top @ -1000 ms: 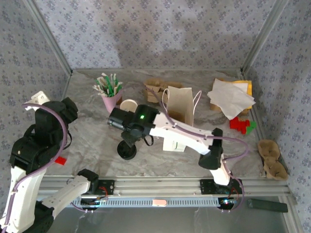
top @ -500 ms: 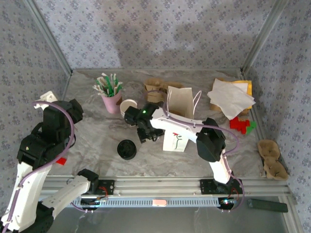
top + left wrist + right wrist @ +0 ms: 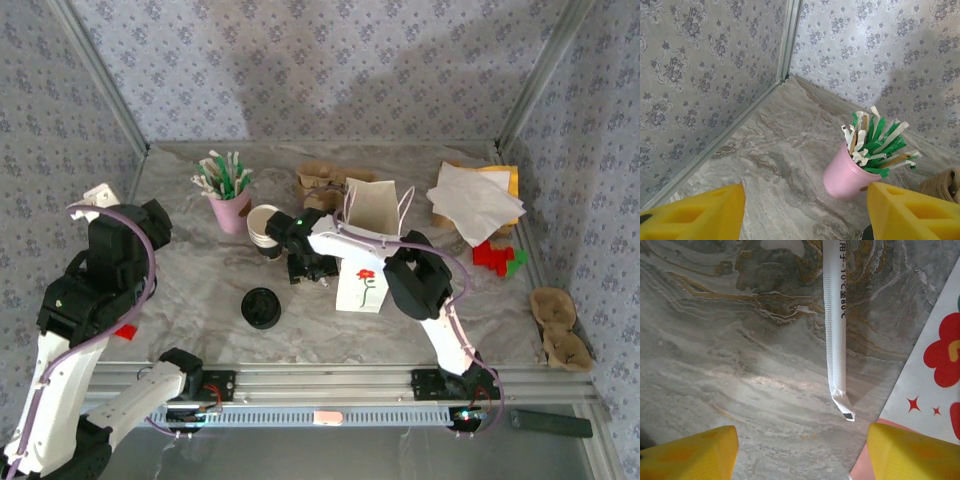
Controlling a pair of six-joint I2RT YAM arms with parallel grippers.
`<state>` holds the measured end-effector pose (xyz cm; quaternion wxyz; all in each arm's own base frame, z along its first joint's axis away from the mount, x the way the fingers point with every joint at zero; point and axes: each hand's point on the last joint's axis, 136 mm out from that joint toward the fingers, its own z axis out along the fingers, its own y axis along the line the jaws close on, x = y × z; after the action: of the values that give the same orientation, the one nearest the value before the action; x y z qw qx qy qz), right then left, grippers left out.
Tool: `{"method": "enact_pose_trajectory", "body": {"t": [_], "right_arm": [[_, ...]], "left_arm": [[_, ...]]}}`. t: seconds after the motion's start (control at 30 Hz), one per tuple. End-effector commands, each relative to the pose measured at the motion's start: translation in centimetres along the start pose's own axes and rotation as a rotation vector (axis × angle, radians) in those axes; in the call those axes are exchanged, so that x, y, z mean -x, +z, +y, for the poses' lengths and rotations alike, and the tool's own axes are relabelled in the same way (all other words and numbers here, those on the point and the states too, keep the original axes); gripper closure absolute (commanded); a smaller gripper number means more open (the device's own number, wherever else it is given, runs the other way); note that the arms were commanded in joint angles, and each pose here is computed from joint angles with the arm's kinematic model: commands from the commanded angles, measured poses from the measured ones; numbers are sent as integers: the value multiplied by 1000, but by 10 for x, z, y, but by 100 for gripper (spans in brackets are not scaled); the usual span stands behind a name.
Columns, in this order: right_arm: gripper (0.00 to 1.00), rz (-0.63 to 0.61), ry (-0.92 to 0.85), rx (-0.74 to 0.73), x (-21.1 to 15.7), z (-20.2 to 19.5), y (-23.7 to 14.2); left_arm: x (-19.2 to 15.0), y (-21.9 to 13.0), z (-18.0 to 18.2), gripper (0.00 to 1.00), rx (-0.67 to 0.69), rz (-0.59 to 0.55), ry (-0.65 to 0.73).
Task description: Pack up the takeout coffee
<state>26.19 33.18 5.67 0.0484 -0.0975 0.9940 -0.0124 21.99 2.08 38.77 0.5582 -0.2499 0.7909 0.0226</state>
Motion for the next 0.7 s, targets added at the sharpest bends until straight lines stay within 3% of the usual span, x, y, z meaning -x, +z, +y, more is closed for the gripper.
{"method": "enact_pose_trajectory", "body": {"t": [0.0,0.37,0.67], "right_arm": [[29,27,33,-30,-2,-9,9],[37,55,70,-4,11,-11,30],[63,61,69,14,14,-7,39]], "left_arm": [[1,3,-3,35,-4,-7,4],[1,6,-6,34,-12,-2,5],[4,4,-5,34,-14,-4,0]]}}
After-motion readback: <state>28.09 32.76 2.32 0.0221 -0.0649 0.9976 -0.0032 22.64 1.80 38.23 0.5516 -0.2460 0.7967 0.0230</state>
